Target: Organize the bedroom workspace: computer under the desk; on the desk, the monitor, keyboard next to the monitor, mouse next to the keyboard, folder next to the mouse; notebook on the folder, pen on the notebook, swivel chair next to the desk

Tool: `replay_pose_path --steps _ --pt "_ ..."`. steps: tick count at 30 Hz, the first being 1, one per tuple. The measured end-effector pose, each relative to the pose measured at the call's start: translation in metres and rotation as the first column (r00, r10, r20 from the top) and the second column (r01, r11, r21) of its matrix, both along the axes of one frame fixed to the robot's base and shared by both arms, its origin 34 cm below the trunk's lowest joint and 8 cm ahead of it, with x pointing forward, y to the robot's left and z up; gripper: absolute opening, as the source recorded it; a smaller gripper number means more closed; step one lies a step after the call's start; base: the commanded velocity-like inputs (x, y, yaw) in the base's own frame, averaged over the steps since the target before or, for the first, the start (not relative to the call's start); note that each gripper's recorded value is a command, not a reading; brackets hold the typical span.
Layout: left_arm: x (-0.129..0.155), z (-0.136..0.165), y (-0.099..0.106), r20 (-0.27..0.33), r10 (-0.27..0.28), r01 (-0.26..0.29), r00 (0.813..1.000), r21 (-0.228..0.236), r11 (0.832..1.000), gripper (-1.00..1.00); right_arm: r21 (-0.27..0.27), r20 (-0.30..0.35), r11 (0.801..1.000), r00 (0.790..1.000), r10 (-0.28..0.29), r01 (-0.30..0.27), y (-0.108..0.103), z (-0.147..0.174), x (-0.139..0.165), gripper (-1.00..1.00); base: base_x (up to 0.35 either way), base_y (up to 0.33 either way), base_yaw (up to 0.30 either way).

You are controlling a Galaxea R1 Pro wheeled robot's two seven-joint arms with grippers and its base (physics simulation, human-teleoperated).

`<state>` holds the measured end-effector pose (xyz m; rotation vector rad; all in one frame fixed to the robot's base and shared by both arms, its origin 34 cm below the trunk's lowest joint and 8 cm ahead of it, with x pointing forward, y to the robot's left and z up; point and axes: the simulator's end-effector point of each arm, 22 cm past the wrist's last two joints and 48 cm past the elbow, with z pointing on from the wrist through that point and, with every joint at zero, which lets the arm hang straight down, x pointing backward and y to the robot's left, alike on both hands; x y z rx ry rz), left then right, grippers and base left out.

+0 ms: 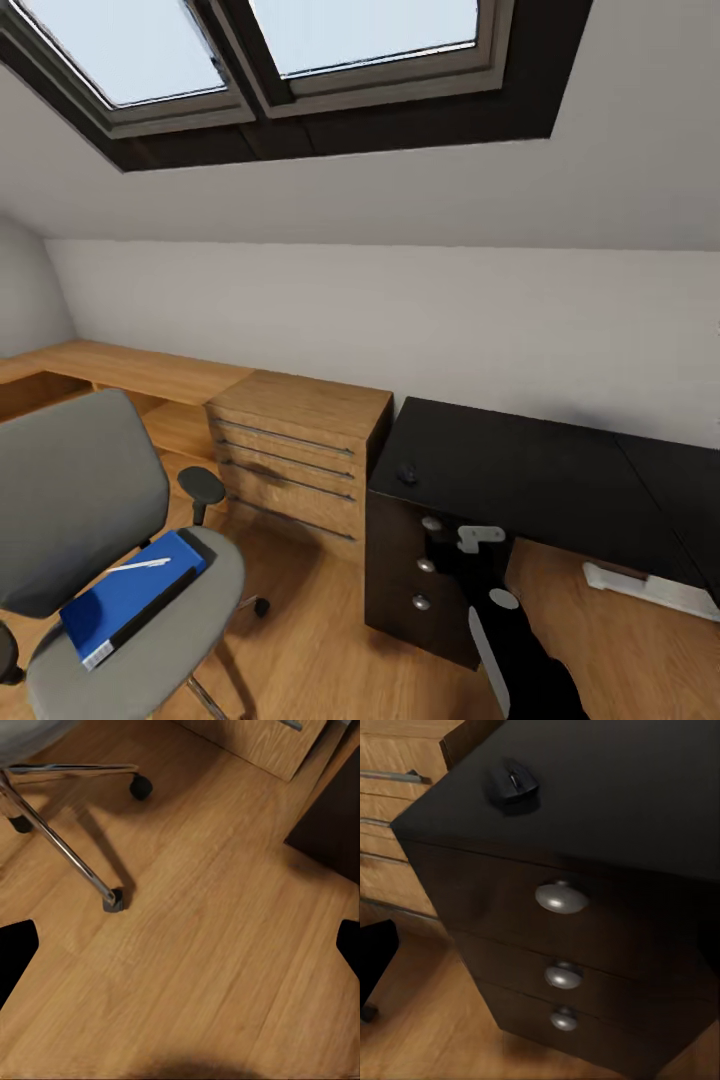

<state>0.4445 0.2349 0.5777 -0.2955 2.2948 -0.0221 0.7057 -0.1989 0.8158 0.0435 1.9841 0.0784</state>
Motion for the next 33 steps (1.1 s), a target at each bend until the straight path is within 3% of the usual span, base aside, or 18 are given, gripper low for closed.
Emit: replay_pose_path --steps 3,6,11,16,22,33 --pt "0.000 0.000 0.000 -0.001 0.001 -0.001 1.000 0.000 1.000 1.00 -0.001 0.006 1.000 1.000 0.004 -0.004 0.002 -0.009 -0.003 1.00 -0.327 0.136 -0.002" --pt "-0.001 0.000 0.001 -0.002 0.003 -0.003 1.000 0.001 1.000 1.00 0.001 -0.032 1.000 0.999 0.012 -0.012 0.007 -0.033 -0.013 1.00 -0.327 0.135 -0.001" --pt "-0.001 -0.001 0.001 -0.003 0.002 -0.002 1.000 0.000 1.000 1.00 0.008 -0.128 0.999 0.991 0.038 -0.037 0.021 -0.102 -0.052 1.00 -0.327 0.123 0.000" --pt "-0.001 -0.001 0.001 -0.004 0.004 -0.004 1.000 0.001 1.000 1.00 0.010 -0.106 0.999 0.994 0.036 -0.035 0.029 -0.137 -0.085 1.00 -0.327 0.109 0.000" --pt "-0.001 -0.001 0.004 -0.006 0.007 -0.007 1.000 0.002 1.000 1.00 -0.022 -0.127 1.000 0.992 -0.012 0.010 0.019 -0.161 -0.112 1.00 -0.327 0.097 0.000" --pt "-0.003 -0.002 0.007 -0.010 0.011 -0.011 1.000 0.005 1.000 1.00 -0.058 -0.208 0.998 0.977 -0.042 0.031 -0.007 -0.198 -0.154 1.00 -0.327 0.043 0.000"
